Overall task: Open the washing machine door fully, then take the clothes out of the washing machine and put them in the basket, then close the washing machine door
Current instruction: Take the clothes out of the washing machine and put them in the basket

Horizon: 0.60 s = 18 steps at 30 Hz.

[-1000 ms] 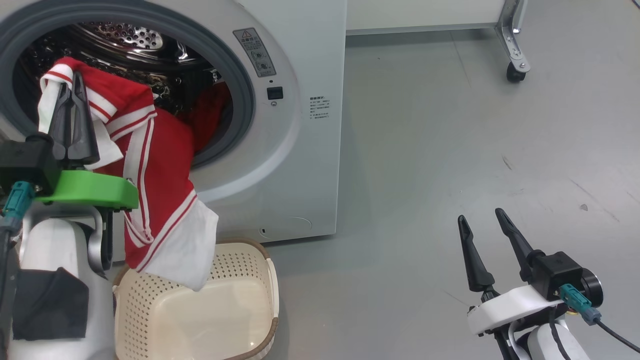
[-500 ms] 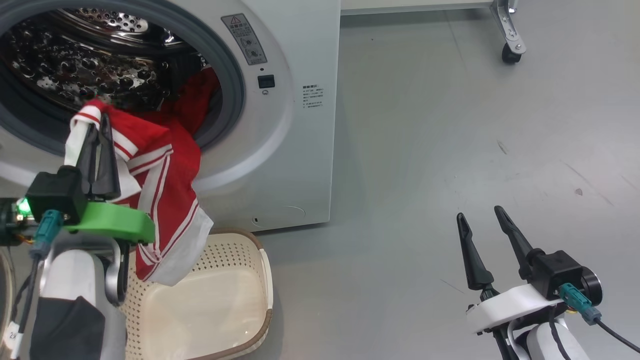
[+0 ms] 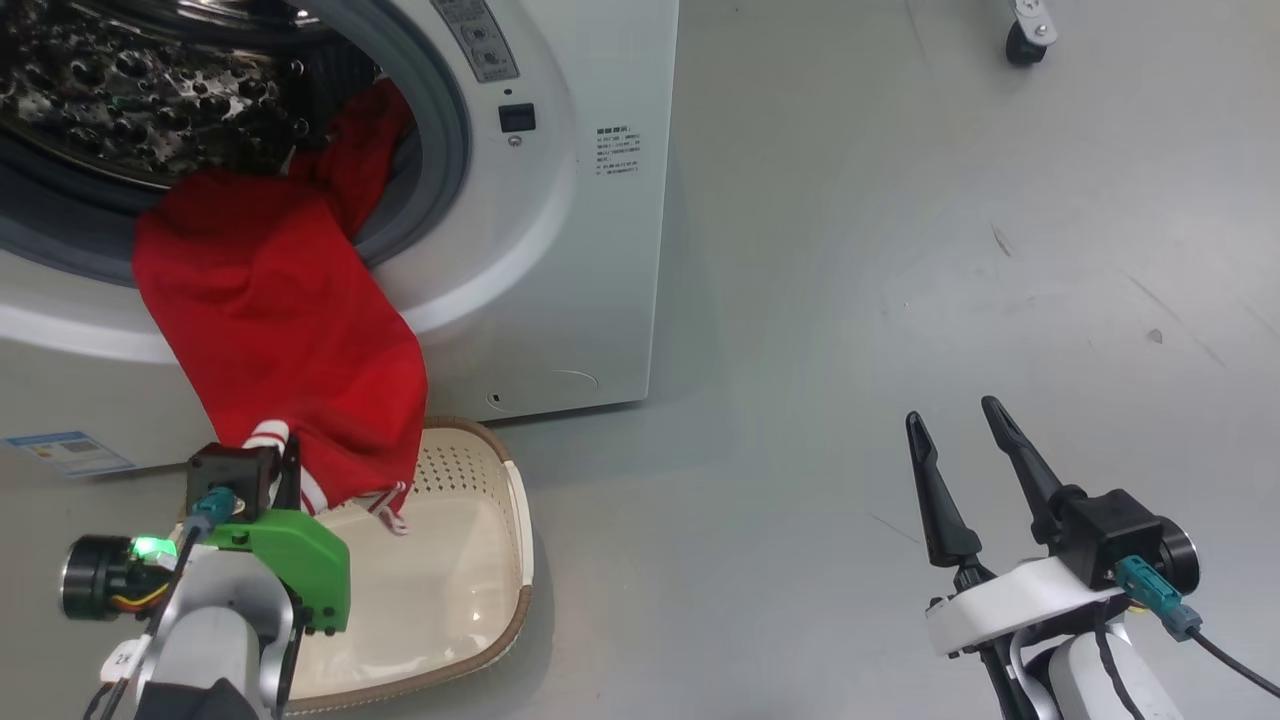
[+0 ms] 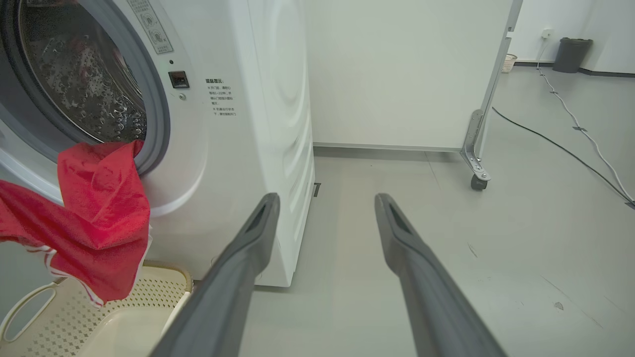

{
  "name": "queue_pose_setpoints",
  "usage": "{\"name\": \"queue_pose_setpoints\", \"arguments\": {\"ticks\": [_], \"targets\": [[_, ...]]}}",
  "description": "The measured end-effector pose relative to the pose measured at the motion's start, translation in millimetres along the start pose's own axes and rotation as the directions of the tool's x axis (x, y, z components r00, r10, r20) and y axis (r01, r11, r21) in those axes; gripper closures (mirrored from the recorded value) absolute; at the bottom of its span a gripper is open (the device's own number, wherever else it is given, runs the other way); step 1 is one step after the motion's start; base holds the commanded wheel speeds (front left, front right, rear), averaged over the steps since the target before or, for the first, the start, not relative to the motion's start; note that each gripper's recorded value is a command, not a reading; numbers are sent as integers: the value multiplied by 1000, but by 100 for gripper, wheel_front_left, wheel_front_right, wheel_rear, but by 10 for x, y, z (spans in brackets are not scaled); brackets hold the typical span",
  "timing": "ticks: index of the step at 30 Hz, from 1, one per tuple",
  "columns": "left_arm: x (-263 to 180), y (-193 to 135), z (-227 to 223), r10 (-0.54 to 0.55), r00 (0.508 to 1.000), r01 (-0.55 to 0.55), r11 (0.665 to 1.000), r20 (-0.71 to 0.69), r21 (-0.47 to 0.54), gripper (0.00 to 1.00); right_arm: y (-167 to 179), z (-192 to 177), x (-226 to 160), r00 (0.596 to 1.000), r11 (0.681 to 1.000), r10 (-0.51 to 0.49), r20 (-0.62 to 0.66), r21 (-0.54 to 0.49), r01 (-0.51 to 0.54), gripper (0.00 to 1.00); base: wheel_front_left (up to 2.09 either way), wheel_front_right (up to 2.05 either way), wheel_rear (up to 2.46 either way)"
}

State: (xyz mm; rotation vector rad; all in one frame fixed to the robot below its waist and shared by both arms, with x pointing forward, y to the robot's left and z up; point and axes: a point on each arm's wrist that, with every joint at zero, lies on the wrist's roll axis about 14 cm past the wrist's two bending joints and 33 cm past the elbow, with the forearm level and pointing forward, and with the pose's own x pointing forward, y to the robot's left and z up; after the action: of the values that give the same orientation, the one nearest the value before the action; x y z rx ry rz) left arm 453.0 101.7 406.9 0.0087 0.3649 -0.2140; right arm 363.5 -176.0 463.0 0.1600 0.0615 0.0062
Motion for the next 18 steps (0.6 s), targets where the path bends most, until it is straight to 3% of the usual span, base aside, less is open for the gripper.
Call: {"name": "queue_pose_setpoints", "arguments": {"ticks": [7,18], "targets": [[30,-16,-627,-16,975,22,999,-223,26,100,-9,-54,125,1000,1000,6,-16,-4,-6,0,0,0,0],[113,-16,-1367,-34,882,73,995,-471,65,100,-129,-228,284,998,999,-21,-65,-30,19,0,0,0,0]]}}
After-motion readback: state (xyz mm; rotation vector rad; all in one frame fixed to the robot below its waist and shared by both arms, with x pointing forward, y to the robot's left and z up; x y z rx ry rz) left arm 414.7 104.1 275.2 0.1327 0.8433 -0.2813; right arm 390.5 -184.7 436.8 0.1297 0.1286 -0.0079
